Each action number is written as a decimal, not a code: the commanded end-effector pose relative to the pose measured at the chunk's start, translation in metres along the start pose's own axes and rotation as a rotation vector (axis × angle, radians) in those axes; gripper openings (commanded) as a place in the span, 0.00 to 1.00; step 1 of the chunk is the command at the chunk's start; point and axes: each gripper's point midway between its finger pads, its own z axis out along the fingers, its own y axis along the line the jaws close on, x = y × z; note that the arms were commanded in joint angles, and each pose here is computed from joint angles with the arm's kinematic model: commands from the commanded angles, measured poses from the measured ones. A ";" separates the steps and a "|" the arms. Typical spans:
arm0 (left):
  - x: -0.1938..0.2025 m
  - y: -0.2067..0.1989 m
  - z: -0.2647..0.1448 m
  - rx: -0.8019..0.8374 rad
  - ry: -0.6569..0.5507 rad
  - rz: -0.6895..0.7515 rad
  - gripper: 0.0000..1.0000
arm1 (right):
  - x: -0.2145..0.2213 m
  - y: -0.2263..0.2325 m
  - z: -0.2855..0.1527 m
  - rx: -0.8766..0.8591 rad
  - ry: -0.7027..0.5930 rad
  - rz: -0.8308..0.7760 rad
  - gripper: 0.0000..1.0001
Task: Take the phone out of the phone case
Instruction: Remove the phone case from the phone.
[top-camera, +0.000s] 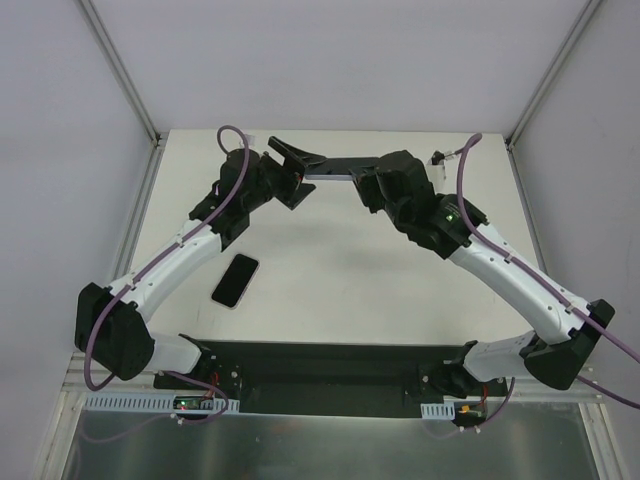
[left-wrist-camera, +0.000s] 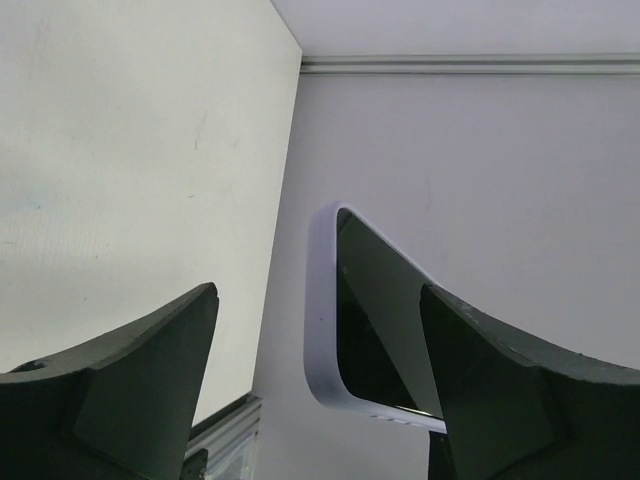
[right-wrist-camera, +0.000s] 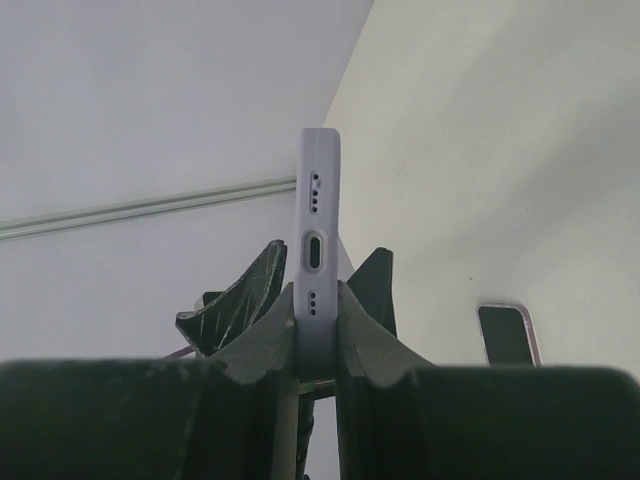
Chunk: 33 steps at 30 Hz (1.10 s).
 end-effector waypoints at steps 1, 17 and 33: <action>-0.005 -0.032 -0.016 0.071 -0.038 0.061 0.80 | -0.008 0.029 -0.015 -0.067 -0.010 0.074 0.01; -0.001 -0.041 -0.030 0.116 0.098 0.034 0.75 | 0.013 0.024 -0.003 -0.133 0.059 0.151 0.01; -0.021 -0.028 -0.047 0.268 0.187 -0.100 0.75 | 0.026 0.028 0.004 -0.268 0.179 0.137 0.01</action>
